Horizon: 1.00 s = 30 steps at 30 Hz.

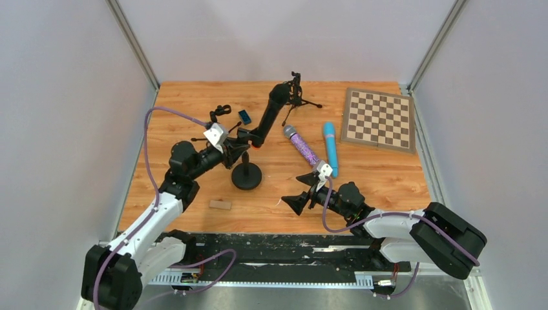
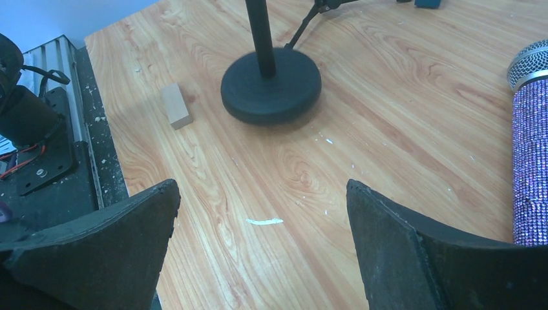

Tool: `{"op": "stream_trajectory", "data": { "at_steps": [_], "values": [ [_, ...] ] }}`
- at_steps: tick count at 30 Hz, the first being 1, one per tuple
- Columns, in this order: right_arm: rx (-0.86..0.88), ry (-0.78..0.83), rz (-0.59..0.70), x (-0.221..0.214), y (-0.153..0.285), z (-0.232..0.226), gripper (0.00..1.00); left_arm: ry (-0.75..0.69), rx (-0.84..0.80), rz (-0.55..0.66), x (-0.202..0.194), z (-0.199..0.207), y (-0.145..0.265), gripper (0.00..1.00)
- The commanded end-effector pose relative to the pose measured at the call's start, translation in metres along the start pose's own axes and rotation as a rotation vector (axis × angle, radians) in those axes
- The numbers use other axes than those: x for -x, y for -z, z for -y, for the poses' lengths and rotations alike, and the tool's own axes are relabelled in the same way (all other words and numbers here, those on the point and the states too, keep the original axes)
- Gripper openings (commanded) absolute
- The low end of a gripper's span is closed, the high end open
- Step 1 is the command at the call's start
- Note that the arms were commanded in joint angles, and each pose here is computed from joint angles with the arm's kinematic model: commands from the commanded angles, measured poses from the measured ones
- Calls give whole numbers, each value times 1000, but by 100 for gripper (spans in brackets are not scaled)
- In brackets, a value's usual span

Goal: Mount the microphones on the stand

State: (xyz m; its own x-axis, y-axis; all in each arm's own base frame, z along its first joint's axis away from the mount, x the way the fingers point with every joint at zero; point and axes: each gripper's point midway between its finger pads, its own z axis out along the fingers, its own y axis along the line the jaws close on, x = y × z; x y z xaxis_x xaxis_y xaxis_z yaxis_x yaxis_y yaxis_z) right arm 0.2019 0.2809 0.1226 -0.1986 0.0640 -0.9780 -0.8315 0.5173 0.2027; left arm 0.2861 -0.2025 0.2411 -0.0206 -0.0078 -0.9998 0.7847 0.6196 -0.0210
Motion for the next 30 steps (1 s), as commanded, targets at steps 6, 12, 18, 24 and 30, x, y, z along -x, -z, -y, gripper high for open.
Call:
{"op": "stream_trajectory", "data": {
  "at_steps": [6, 12, 18, 24, 30],
  "values": [
    [-9, 7, 22, 8, -1, 2, 100, -172, 254, 284, 90, -45, 52, 0],
    [-6, 12, 20, 10, -2, 2, 100, -178, 512, 340, 97, -85, 96, 0],
    [-12, 22, 20, 13, -2, 4, 100, -169, 707, 339, 92, -118, 128, 0],
    [-7, 19, 18, 13, -2, 4, 100, -147, 878, 382, 84, -146, 156, 0],
    [-5, 20, 20, 14, -2, 4, 100, -157, 1046, 412, 81, -169, 183, 0]
  ]
}}
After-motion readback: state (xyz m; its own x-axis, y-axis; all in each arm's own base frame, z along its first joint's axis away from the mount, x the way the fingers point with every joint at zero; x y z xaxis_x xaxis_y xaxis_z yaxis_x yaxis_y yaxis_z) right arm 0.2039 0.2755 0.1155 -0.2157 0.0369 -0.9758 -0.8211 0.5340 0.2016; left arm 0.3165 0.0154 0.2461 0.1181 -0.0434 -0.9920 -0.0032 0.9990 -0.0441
